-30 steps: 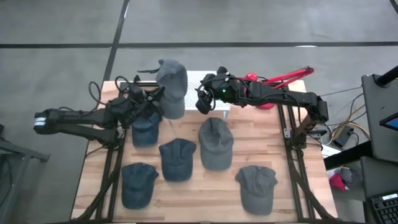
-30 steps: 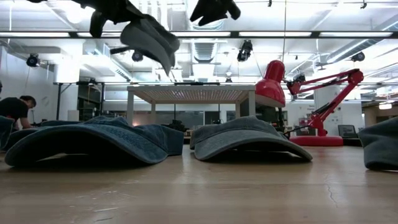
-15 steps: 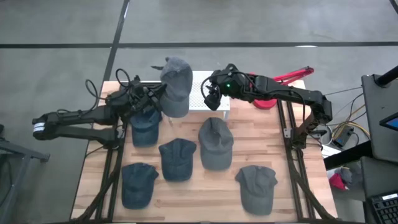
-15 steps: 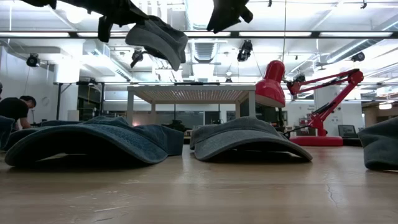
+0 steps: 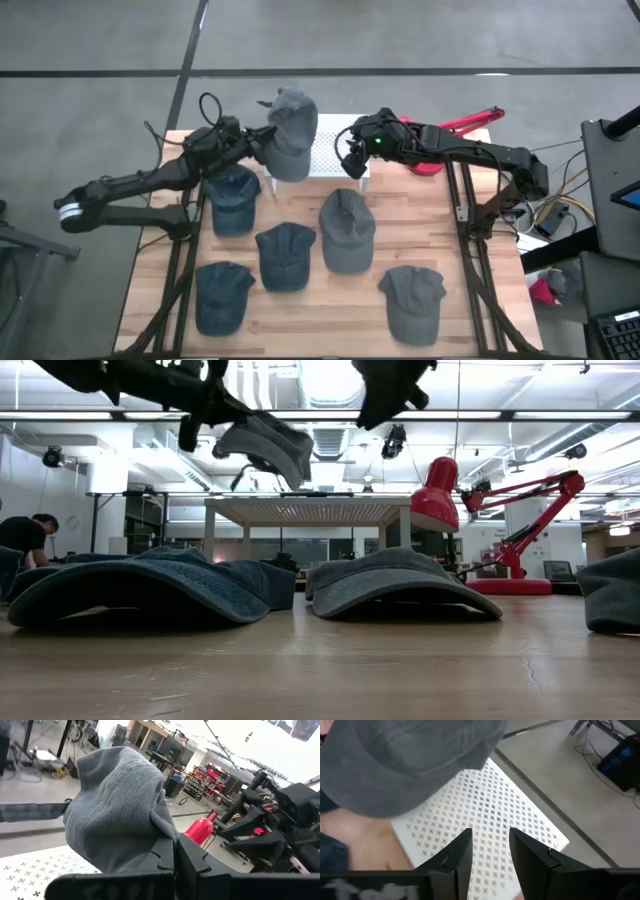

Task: Pick & Place hat
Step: Put the top gray cap on the shelf

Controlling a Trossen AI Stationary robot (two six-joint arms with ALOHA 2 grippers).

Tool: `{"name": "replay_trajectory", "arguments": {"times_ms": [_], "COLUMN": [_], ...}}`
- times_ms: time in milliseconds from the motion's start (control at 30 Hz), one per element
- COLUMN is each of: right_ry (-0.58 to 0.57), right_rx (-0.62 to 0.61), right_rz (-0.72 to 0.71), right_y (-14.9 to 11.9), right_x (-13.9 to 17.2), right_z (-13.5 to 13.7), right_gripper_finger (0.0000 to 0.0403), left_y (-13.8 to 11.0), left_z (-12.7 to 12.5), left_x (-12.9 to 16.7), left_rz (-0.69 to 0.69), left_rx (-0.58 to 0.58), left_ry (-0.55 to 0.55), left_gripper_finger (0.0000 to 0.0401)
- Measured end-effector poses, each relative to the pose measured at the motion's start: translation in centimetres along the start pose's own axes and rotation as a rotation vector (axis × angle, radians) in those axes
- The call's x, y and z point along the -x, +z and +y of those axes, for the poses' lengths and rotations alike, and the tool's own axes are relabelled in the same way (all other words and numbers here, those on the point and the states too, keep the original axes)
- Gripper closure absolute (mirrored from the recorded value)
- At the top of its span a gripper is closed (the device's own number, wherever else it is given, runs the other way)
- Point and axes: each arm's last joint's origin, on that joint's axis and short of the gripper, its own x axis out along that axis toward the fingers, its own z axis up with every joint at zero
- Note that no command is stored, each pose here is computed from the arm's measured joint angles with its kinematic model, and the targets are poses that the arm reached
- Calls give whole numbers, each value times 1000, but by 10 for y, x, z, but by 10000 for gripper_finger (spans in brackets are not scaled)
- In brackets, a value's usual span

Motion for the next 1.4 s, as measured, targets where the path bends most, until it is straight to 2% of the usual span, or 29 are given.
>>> {"name": "replay_trajectory", "arguments": {"times_ms": [133,400,533,867,1167,1400], "right_ry": [26,232,278,323,326,327], "right_rx": [-15,-75,-104,-168,-166,-167], "right_rz": [-36,-204,-259,-324,-334,-331], "right_y": [-14,-44,-62,-85,-83,-84], "right_x": [13,43,52,63,64,64], "right_z": [-8,-21,-27,-35,-35,-34], "right_gripper_finger": [285,294,300,313,326,335], "left_y": [0,-1,-6,-14,-22,-28], "left_z": [7,16,19,35,42,49], "left_x": [-5,-10,-11,-10,-17,-20], "left_rz": [20,46,72,101,161,215], "left_rx": [40,86,113,122,102,88], "left_ry": [0,8,16,58,62,108], "left_gripper_finger": [401,401,401,401,401,401]}}
